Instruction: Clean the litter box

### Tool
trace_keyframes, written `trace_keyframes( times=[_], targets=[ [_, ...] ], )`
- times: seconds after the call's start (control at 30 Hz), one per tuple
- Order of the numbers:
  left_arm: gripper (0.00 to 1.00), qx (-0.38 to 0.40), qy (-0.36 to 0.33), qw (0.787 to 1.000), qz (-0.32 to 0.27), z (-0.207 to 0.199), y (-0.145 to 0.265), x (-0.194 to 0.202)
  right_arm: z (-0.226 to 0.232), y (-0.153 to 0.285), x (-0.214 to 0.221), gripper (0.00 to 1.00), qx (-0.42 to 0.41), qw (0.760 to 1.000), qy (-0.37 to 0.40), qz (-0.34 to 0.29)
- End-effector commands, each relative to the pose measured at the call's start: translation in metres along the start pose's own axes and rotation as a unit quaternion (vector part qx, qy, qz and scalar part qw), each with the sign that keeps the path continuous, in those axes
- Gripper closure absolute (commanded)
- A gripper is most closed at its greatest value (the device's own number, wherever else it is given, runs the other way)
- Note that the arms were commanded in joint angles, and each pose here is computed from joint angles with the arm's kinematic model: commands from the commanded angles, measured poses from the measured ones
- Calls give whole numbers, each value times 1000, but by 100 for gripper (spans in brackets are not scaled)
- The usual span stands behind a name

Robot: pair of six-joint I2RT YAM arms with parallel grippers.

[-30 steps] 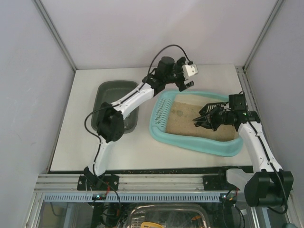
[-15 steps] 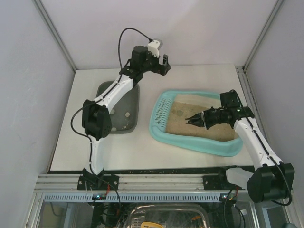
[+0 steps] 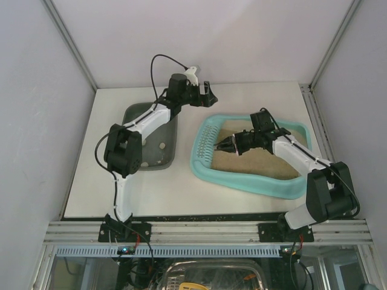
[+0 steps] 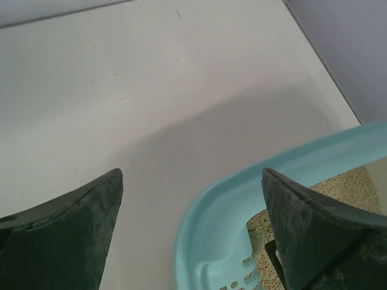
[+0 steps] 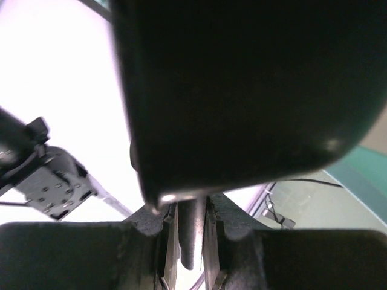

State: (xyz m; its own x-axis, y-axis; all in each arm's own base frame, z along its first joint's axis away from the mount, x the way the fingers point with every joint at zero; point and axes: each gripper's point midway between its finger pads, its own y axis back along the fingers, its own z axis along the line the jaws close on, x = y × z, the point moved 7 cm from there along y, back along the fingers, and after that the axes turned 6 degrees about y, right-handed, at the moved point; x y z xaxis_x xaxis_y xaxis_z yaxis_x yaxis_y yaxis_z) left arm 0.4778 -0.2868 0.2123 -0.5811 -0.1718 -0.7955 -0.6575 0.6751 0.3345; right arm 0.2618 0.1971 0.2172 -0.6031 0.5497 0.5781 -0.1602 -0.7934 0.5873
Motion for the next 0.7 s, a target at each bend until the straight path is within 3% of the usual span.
trace_keyframes(
  times=[0.0,0.27,0.67],
  targets=[
    [0,34,13,999,-34,-16,10,-13,28,7,3,100,-62,998,-27,14],
    [0,31,-11,999,-23,-11,23,1,12,-13,7,100,-41,997,-60,37],
    [0,25,-9,1000,-10,-5,34,8,-12,-27,3,100,-100,991,-81,37]
  ],
)
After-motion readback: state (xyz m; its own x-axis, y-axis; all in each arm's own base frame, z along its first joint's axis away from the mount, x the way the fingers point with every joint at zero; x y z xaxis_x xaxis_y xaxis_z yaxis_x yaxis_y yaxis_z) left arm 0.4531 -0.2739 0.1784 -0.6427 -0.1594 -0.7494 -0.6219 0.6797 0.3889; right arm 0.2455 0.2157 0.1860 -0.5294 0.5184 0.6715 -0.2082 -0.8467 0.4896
